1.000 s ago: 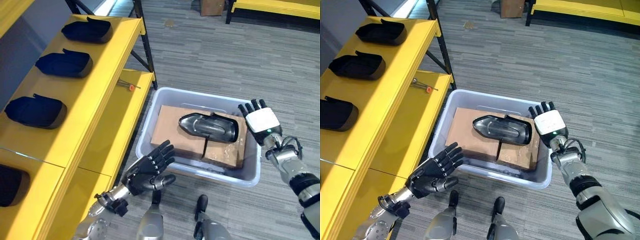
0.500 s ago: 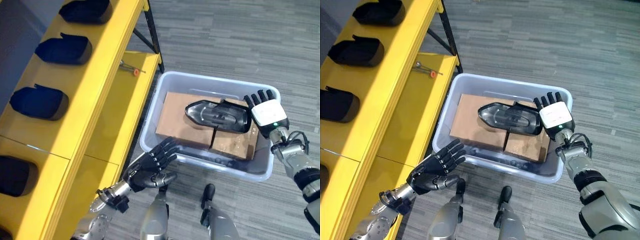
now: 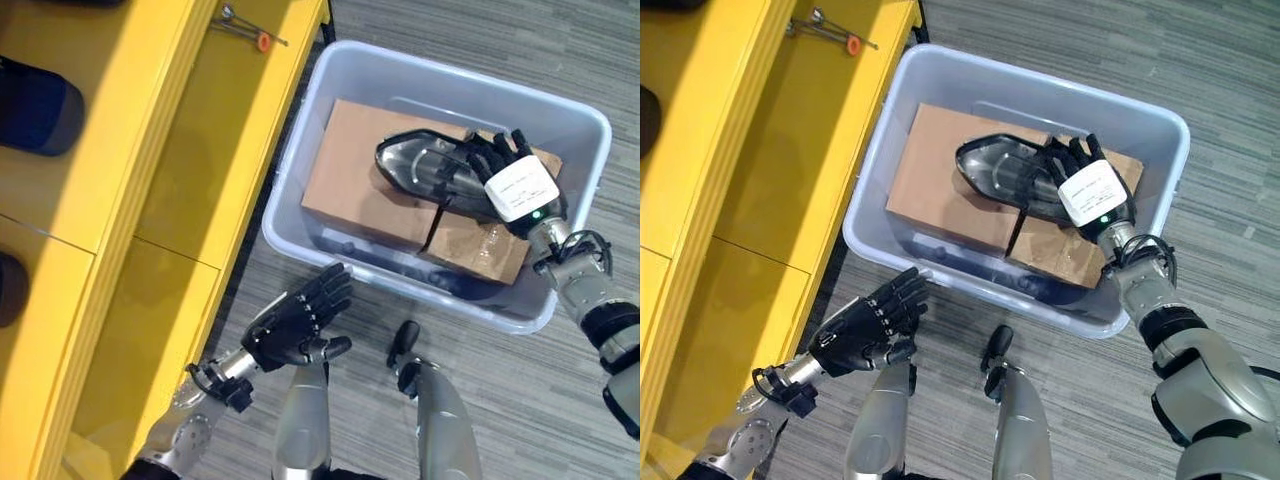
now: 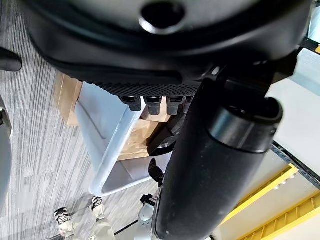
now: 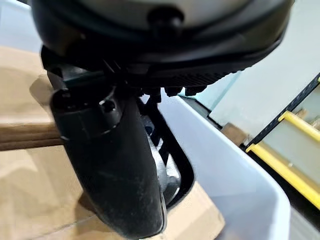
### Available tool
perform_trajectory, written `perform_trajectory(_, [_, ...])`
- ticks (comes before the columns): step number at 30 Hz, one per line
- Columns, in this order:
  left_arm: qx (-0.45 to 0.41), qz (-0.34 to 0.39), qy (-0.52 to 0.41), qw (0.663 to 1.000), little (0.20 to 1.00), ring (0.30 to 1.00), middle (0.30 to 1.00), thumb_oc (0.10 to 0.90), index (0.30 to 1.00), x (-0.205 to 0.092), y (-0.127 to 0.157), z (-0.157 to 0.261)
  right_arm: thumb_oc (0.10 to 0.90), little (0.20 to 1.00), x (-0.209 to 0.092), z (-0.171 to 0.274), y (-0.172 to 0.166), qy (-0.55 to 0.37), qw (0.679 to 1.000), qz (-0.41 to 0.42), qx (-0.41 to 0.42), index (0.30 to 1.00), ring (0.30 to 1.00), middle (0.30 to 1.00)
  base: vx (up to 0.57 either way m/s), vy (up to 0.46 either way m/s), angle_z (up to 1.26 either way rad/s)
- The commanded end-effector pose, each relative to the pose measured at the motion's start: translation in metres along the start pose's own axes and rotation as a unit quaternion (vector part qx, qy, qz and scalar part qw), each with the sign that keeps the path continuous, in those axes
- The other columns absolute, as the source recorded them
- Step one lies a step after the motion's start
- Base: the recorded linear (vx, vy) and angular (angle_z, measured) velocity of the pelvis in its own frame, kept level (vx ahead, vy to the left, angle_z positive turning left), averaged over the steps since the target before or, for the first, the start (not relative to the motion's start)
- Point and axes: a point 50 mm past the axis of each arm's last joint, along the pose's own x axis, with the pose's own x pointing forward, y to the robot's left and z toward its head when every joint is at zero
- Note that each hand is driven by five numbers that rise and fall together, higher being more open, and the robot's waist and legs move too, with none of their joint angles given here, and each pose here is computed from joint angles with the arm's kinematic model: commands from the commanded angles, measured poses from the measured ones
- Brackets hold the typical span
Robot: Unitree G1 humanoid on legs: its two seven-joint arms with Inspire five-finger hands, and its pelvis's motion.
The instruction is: Move parts from the plastic box to the shelf.
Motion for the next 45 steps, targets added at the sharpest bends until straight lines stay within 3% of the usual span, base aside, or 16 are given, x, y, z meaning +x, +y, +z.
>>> perform_trajectory(1, [0.034,-0.058,-0.053,0.996,1.0,1.0,1.0,0.9,1.0,0.002,-0.017,0.024,0.9,1.0,0.013,-0.04,-0.027,0.032,0.996,-0.059,-0.063,1.0,1.0,1.0,0.0,-0.049,-0.03])
perform_trajectory(7, [0.038,-0.053,-0.051,0.997,1.0,1.0,1.0,0.9,1.0,-0.002,-0.013,0.028,0.9,1.0,0.005,-0.046,-0.012,0.028,0.998,0.019,-0.049,1.0,1.0,1.0,0.0,-0.044,-0.02])
perform_trajectory(23, [0.04,-0.049,-0.046,0.997,1.0,1.0,1.0,0.9,1.0,-0.003,-0.011,0.031,0.9,1.0,0.005,-0.053,-0.007,0.017,0.995,0.09,-0.032,1.0,1.0,1.0,0.0,-0.012,0.0])
perform_trajectory(24, [0.04,-0.047,-0.046,0.997,1.0,1.0,1.0,0.9,1.0,-0.003,-0.01,0.032,0.824,0.893,0.006,-0.053,-0.007,0.017,0.995,0.093,-0.028,0.893,0.893,0.893,0.0,0.0,0.0])
perform_trajectory(25, [0.04,-0.047,-0.045,0.997,1.0,1.0,1.0,0.9,1.0,-0.003,-0.01,0.033,0.486,0.421,0.007,-0.054,-0.008,0.018,0.995,0.096,-0.025,0.421,0.421,0.421,0.0,0.0,0.0])
perform_trajectory(26, [0.041,-0.048,-0.044,0.997,1.0,1.0,1.0,0.9,1.0,-0.003,-0.009,0.033,0.4,0.3,0.009,-0.054,-0.009,0.019,0.995,0.1,-0.023,0.3,0.3,0.3,0.0,0.0,0.0])
perform_trajectory(39, [0.042,-0.056,-0.045,0.997,1.0,1.0,1.0,0.9,1.0,-0.006,-0.013,0.029,0.4,0.3,0.003,-0.029,0.006,-0.003,0.99,0.129,0.051,0.3,0.3,0.3,0.02,0.0,0.04])
perform_trajectory(45, [0.047,-0.068,-0.055,0.995,1.0,1.0,1.0,0.9,1.0,-0.002,-0.017,0.03,0.4,0.3,0.009,0.003,-0.007,-0.027,0.979,0.075,0.186,0.3,0.3,0.3,-0.06,0.021,0.06])
